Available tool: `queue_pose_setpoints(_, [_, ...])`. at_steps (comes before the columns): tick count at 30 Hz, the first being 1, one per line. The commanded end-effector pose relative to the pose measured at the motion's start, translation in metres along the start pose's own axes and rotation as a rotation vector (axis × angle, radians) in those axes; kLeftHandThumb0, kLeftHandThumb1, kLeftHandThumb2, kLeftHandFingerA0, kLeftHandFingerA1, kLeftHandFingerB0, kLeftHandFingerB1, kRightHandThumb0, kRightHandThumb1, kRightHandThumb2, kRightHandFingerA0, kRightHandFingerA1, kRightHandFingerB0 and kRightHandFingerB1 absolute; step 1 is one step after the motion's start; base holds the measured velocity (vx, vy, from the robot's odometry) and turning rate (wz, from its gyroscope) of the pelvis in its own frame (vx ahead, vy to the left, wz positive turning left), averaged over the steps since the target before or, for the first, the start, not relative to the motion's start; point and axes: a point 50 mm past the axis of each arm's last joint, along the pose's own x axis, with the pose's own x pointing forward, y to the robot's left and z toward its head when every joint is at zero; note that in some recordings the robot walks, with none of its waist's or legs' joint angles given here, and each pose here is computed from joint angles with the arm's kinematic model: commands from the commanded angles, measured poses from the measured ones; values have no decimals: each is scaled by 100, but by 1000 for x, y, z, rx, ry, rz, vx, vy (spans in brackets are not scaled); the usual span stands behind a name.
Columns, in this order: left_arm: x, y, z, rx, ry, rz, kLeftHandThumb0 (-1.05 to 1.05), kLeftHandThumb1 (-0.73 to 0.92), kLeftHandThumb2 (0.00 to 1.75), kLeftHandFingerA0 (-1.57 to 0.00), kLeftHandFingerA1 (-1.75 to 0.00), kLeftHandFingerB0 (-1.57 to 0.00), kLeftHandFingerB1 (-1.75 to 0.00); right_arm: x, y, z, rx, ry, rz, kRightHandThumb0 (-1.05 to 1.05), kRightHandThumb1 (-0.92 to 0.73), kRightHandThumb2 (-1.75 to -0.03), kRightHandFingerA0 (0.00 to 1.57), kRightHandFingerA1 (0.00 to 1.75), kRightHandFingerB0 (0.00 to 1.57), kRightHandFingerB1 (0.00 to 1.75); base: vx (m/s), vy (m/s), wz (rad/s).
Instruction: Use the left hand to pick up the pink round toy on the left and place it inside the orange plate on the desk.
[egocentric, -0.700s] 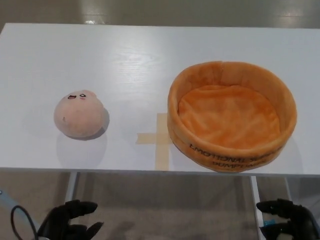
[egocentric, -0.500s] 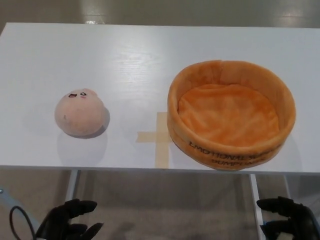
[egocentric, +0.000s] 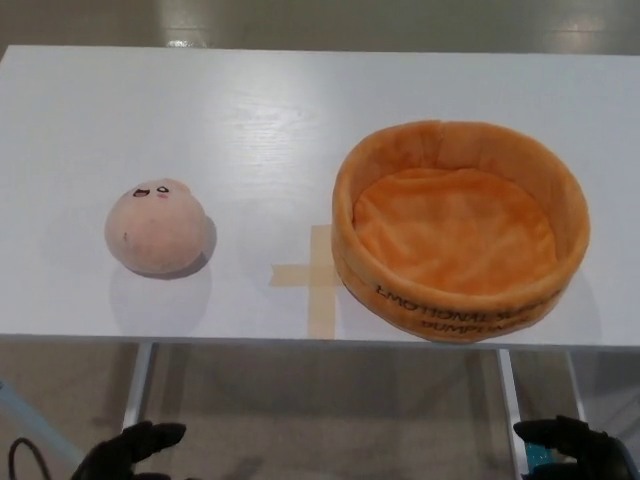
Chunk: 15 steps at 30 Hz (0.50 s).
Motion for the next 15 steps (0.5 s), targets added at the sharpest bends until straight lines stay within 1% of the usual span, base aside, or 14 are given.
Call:
queue_pose_setpoints(1, [-10, 4, -7, 43, -27, -62, -30, 62, 58, -35, -37, -27, -31, -5, 0, -7, -10, 3, -3, -12, -64, -58, 59, 53, 64, 49, 0, 0, 0])
queue_pose_setpoints(2, [-15, 7, -6, 22, -67, -80, -35, 58, 66, -29, -41, -24, -35, -4, 0, -6, -14, 1, -7, -13, -63, -58, 62, 54, 65, 49, 0, 0, 0])
queue_pose_setpoints(4, [-20, 12, -3, 6, -94, -103, -35, 59, 65, -27, -39, -23, -34, -2, -1, -3, -23, 0, -11, -13, -63, -58, 60, 52, 65, 48, 0, 0, 0])
queue_pose_setpoints(5, [-24, 16, 1, 51, -125, -137, -37, 59, 66, -26, -39, -22, -34, -1, -2, -2, -18, -3, -16, -12, -63, -58, 61, 54, 65, 49, 0, 0, 0])
queue_pose_setpoints(7, [-30, 20, 5, 95, -158, -166, -37, 59, 66, -27, -39, -23, -34, -1, -2, -1, -14, -5, -19, -11, -63, -58, 62, 54, 65, 49, 0, 0, 0])
queue_pose_setpoints(10, [-42, 26, 14, 137, -214, -247, -38, 59, 67, -29, -39, -29, -36, 0, -3, 0, -10, -12, -19, -11, -64, -58, 62, 54, 64, 49, 0, 0, 0])
queue_pose_setpoints(14, [-51, 29, 18, 118, -238, -321, -37, 58, 66, -28, -39, -29, -36, 1, -3, 1, -7, -11, -18, -11, -64, -58, 61, 53, 64, 49, 0, 0, 0])
queue_pose_setpoints(15, [-58, 31, 22, 122, -268, -375, -37, 57, 67, -28, -40, -29, -38, 1, -3, 1, -13, -6, -19, -13, -64, -58, 61, 52, 64, 48, 0, 0, 0])
